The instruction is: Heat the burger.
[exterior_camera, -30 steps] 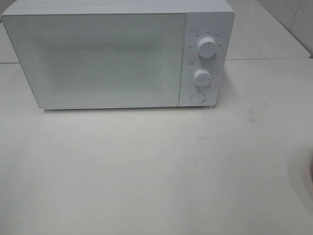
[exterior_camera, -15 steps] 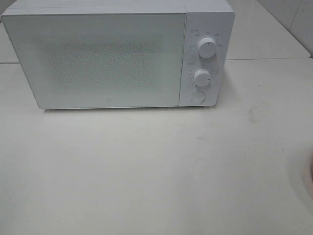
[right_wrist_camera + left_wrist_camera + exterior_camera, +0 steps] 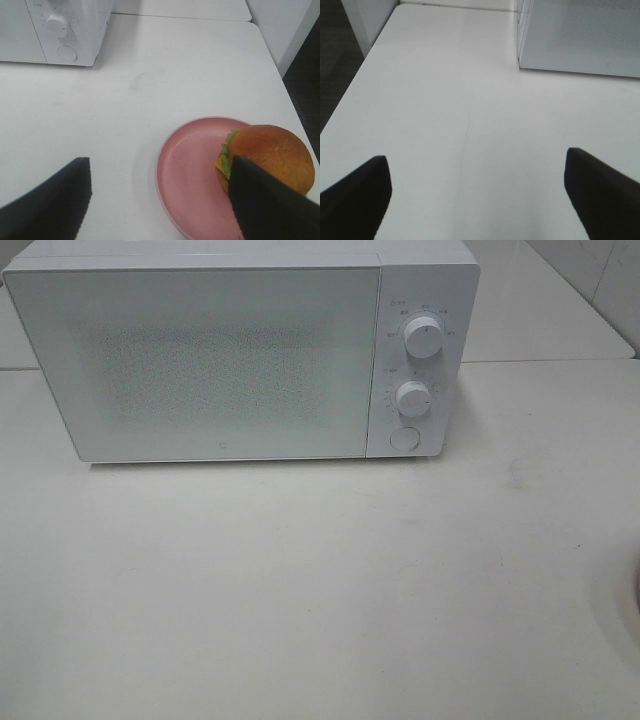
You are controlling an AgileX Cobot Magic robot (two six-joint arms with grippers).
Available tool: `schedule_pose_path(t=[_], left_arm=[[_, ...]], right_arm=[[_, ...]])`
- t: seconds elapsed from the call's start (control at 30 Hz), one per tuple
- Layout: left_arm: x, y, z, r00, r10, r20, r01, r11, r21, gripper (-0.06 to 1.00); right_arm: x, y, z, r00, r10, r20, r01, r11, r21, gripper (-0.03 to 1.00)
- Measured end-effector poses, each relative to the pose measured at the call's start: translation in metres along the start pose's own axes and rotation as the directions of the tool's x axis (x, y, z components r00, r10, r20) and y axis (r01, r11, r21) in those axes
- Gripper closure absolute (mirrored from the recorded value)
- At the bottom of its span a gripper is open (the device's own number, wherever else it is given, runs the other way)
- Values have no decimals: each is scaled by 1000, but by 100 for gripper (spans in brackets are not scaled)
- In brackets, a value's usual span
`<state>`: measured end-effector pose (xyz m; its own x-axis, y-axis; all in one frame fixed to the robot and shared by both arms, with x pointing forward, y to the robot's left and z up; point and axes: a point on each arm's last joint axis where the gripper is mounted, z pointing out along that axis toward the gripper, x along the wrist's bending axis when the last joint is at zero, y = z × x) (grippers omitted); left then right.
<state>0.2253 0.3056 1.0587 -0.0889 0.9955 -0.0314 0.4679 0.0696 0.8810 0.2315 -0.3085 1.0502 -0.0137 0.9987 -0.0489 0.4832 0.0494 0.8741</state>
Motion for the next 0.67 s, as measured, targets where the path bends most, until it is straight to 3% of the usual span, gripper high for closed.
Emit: schedule_pose_path(t=[0.67], left_arm=[[-3, -1, 5, 1000, 5, 29, -5, 1000, -10, 9]], right_arm=[[0, 0, 0, 1000, 0, 0, 0, 1000, 0, 22]])
